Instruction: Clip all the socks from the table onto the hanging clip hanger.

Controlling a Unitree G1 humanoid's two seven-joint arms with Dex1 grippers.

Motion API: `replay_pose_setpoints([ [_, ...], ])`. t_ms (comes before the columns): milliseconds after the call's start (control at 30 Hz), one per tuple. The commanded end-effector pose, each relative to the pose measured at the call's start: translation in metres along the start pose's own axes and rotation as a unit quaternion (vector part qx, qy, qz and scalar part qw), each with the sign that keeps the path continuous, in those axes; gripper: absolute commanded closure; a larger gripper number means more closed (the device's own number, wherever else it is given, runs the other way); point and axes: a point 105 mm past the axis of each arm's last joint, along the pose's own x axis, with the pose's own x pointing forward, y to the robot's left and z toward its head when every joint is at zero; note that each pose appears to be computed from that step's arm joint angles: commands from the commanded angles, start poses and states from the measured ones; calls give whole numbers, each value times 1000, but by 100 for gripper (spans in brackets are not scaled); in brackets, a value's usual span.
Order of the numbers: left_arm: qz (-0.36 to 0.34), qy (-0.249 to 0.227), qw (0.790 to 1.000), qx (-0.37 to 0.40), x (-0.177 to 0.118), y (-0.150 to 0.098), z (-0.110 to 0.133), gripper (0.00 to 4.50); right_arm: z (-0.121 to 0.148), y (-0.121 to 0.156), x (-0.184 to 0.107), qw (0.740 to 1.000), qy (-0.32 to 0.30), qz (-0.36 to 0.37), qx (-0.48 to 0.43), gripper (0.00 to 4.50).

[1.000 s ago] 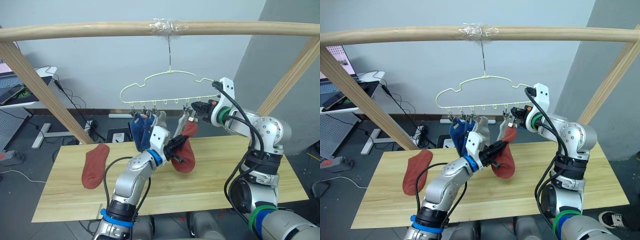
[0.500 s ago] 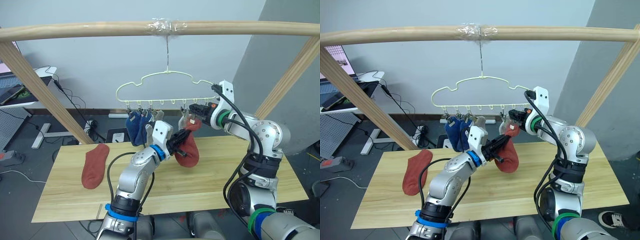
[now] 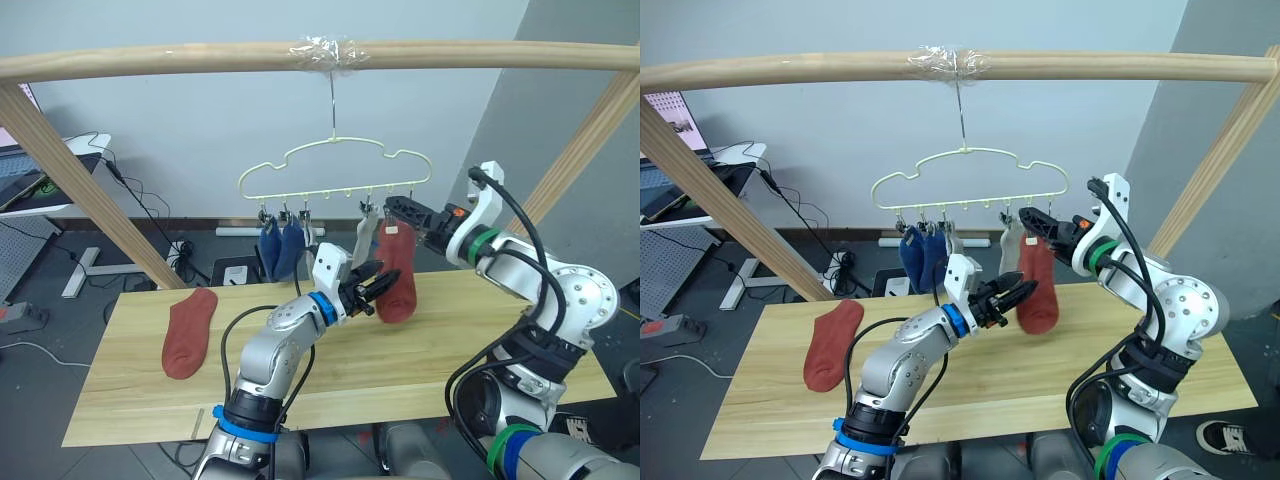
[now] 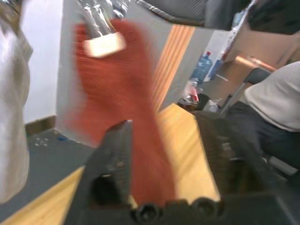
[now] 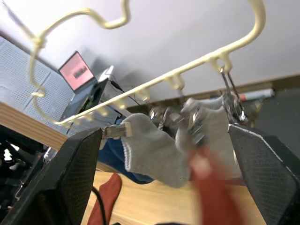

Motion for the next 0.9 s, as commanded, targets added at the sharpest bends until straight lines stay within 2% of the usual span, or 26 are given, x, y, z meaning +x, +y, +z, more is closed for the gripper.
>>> replay_pose_setpoints([
  [33,-22,-6,1000,10,-9,-5,10,99,2,3,-11,999,-15,-1,-45,0],
  [133,-20,6,1000,17,-23,1,9,6,-2,-3,-11,998,-25,-20,-56,0],
  [233,-16,15,999,29,-41,6,13,2,-6,-9,-9,996,-37,-40,-77,0],
  [367,-8,10,998,58,-65,12,28,2,-12,-22,-3,982,-51,-88,-156,0],
  [467,-7,0,996,89,-75,12,42,0,-13,-26,3,972,-69,-106,-198,54],
  [533,-2,-17,994,105,-79,11,53,0,-13,-26,8,959,-79,-116,-247,125],
  [600,-2,-28,993,113,-82,9,60,0,-12,-25,12,955,-98,-118,-254,125],
  [700,-8,-26,991,131,-84,3,62,0,-9,-23,17,948,-123,-121,-268,175],
  [767,-13,-28,989,146,-84,-2,64,0,-7,-22,21,940,-135,-128,-284,243],
  [900,-20,-55,986,153,-83,-11,74,0,1,-20,29,934,-165,-137,-285,243],
])
